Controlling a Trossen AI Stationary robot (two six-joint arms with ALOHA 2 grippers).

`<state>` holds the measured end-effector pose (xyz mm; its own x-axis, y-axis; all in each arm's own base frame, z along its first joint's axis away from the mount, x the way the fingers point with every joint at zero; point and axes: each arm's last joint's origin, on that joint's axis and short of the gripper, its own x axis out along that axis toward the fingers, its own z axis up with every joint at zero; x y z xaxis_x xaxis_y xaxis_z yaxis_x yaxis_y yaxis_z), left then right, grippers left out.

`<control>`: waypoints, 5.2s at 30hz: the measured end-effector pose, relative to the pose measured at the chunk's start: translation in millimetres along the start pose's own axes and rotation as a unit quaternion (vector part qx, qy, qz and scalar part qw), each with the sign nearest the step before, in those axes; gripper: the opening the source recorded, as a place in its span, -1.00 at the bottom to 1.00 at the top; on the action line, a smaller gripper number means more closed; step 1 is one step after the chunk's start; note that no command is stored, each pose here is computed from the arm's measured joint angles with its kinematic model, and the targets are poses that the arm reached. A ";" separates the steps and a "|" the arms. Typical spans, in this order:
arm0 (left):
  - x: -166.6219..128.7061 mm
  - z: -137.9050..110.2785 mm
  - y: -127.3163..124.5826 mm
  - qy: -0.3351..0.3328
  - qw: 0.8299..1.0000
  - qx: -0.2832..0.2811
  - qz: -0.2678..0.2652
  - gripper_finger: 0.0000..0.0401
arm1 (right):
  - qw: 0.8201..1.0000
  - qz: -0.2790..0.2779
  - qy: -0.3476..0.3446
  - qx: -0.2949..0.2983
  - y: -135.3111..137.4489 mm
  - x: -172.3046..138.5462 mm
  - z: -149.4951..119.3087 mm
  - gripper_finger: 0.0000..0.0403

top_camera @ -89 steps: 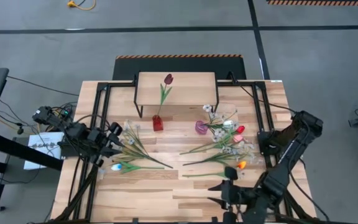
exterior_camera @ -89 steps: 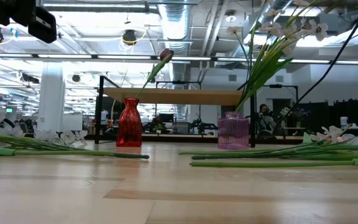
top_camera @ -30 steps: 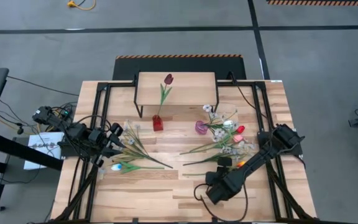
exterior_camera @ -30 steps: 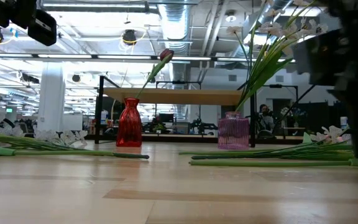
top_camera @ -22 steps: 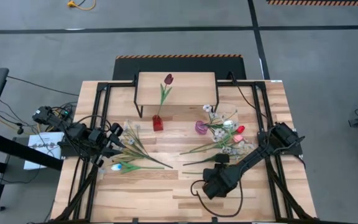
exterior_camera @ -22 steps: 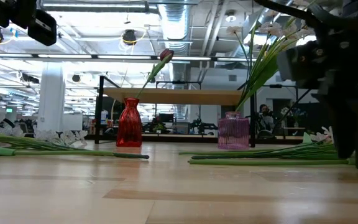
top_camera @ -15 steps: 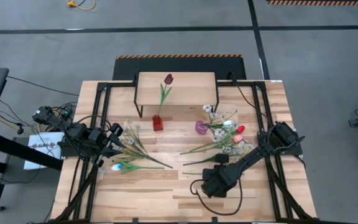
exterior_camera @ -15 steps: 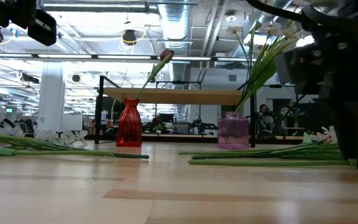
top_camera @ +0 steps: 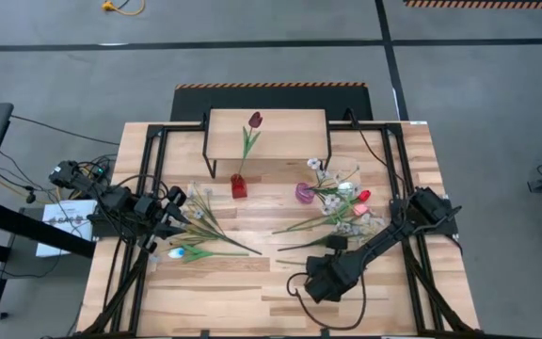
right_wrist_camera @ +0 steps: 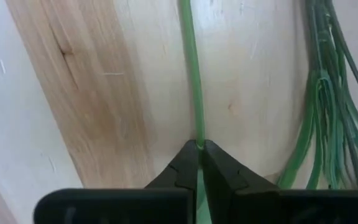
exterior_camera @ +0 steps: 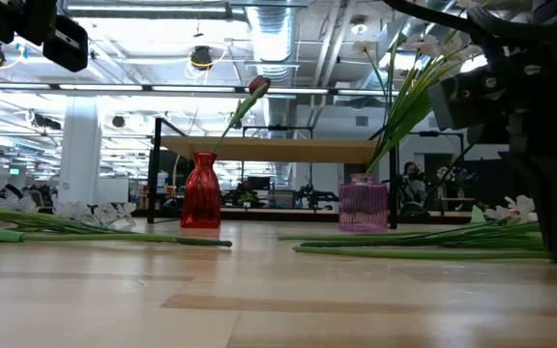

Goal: Pick and place flowers into a vace then onto a shelf
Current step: Put the yellow tulip into the red vase

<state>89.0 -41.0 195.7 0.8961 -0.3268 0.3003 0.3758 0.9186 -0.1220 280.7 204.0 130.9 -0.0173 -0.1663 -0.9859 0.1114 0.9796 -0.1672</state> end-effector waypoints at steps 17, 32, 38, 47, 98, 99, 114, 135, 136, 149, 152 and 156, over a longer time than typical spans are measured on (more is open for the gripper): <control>3.1 2.1 0.1 0.016 1.000 -0.015 0.012 -0.51 | 0.990 0.045 -0.121 -0.053 27.7 -89.3 28.7 -1.00; 16.6 0.5 -0.9 0.032 0.999 -0.019 0.021 -0.51 | 0.962 0.099 -0.203 -0.152 37.2 -114.2 44.7 -1.00; 17.5 -0.2 -0.9 0.035 0.999 -0.021 0.021 -0.51 | 0.985 0.137 -0.076 -0.073 32.2 -99.3 30.0 -1.00; 17.5 0.0 -0.9 0.035 0.999 -0.022 0.021 -0.51 | 0.987 0.127 0.095 0.019 19.3 -30.5 0.5 -1.00; 110.5 56.3 -15.1 0.264 0.960 0.080 0.048 -0.51 | 0.992 0.105 0.061 -0.036 -46.5 -150.2 49.4 -1.00; 117.9 59.7 -16.7 0.273 0.957 0.084 0.040 -0.51 | 0.992 0.111 0.055 -0.040 -47.5 -152.5 51.1 -1.00; 194.2 69.3 -6.3 0.382 0.919 0.092 0.039 -0.51 | 0.987 0.145 -0.005 -0.070 -49.7 -185.0 54.9 -1.00; 262.0 17.3 11.6 0.447 0.891 0.074 -0.028 -0.51 | 0.987 0.128 -0.020 -0.090 -70.2 -181.2 68.5 -1.00; 264.3 15.8 11.7 0.448 0.891 0.072 -0.031 -0.51 | 0.988 0.127 -0.020 -0.090 -70.6 -181.2 68.7 -1.00; 278.0 11.4 14.1 0.437 0.895 0.076 -0.042 -0.51 | 0.988 0.118 -0.026 -0.099 -77.6 -179.9 72.9 -1.00; 277.7 11.7 17.4 0.438 0.895 0.075 -0.038 -0.51 | 0.988 0.118 -0.026 -0.100 -77.4 -180.0 72.8 -1.00; 277.3 12.1 21.7 0.439 0.895 0.072 -0.030 -0.51 | 0.988 0.117 -0.027 -0.102 -77.6 -179.9 72.9 -1.00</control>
<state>342.8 -109.0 287.7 0.7384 -0.3673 -0.5656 0.4528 0.8915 0.0121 347.6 149.7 321.4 0.0394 0.0668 -0.9970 -0.0960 0.9934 0.0628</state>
